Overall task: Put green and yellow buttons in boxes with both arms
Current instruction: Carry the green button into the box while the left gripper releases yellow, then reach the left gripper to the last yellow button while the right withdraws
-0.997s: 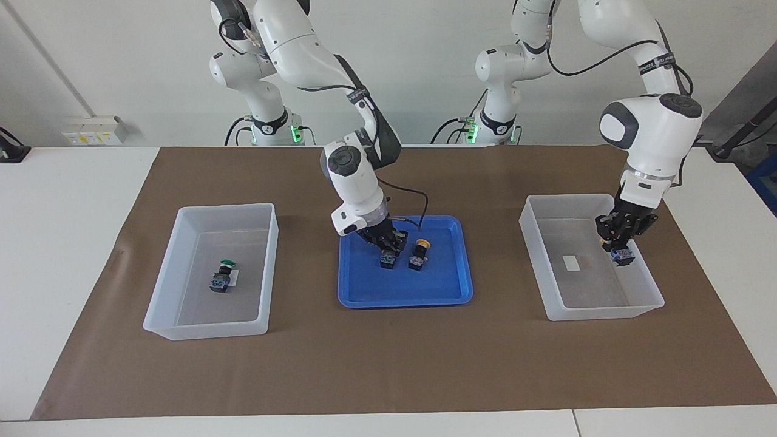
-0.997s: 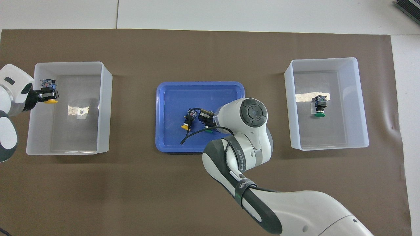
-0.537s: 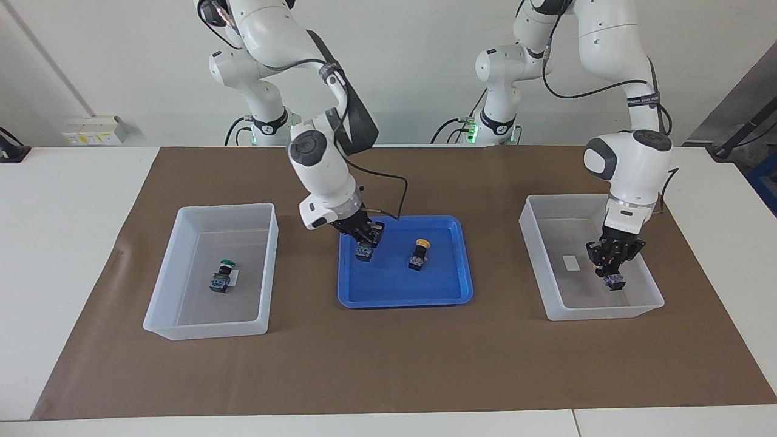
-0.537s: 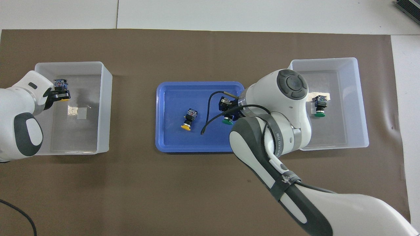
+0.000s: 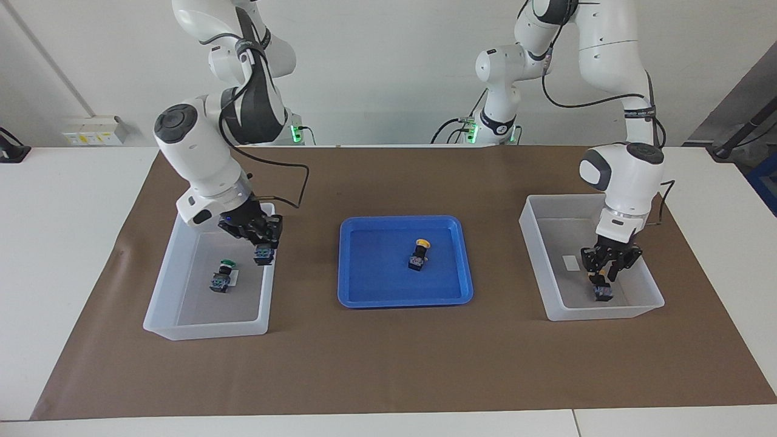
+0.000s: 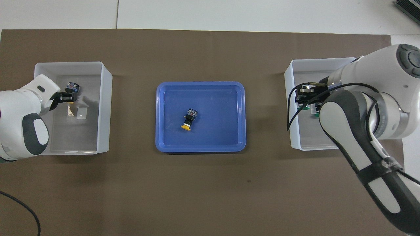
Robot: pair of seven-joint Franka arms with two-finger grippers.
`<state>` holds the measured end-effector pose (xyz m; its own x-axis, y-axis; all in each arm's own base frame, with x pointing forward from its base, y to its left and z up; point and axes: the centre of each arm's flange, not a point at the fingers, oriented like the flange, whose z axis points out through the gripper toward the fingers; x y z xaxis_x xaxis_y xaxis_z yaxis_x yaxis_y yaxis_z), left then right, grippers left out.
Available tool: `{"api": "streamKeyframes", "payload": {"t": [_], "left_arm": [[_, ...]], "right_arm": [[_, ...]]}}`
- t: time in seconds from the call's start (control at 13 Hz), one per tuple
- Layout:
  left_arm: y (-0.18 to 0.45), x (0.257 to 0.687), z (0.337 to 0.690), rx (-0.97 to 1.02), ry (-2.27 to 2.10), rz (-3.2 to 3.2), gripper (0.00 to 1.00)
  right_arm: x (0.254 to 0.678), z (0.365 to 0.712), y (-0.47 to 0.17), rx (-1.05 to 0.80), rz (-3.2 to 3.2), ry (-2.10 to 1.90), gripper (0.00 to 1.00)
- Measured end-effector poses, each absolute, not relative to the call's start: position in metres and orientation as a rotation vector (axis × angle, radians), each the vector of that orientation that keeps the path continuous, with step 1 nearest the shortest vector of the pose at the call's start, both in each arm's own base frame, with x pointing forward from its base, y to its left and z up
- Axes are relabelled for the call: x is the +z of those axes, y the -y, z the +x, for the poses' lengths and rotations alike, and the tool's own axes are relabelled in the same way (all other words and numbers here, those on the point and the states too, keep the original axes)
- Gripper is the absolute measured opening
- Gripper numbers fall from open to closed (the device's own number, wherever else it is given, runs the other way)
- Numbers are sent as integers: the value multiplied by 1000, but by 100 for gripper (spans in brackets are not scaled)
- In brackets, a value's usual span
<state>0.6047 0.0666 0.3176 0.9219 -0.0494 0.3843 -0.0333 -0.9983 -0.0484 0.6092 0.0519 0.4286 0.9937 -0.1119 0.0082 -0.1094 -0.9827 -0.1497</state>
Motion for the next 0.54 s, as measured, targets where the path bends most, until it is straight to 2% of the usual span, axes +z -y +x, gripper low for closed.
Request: {"api": "streamKeyframes", "payload": {"t": [0.15,0.23,0.54], "left_arm": [[-67,322,605,-621,-66,-3036,91],[-67,328,606,-637,-65,-3031,100],[-69,364,605,-685,-62,-3015,100]], "right_arm": [[404,604,-8,-43,-2999,-62,41],[391,600,9,-48,-3003,-38,41],[345,579,30,-32,-3015,-6,41]]}}
